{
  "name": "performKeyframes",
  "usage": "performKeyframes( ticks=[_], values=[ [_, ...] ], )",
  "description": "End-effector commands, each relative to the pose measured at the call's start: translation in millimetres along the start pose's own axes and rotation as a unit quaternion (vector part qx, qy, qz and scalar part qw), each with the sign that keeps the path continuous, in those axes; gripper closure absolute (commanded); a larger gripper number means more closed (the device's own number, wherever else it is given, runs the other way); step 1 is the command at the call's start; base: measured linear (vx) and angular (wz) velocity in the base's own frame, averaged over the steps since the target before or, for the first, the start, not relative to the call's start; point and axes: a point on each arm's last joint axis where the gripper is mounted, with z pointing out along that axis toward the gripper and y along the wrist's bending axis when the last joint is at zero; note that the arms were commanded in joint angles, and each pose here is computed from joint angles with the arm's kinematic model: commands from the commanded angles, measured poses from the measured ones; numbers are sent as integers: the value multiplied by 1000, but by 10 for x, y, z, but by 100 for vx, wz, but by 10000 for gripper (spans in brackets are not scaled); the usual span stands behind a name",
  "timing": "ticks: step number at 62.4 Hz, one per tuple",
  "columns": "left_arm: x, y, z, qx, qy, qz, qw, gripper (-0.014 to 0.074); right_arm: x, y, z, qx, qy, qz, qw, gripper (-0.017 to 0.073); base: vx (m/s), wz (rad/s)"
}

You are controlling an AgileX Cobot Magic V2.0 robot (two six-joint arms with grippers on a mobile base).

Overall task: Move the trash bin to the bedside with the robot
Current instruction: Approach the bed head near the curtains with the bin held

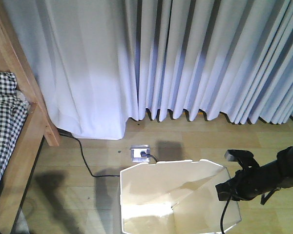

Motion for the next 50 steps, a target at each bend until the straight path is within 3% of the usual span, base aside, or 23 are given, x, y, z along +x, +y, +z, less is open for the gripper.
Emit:
performKeyframes(
  ticks=[1,50],
  values=[
    [-36,-4,-8,4,-38,-12,999,600,-163,234,-167,-101,-59,-17,993,564,5,6],
    [-36,-4,-8,4,-38,-12,999,600,-163,234,-167,-101,-59,-17,993,564,2,3]
  ],
)
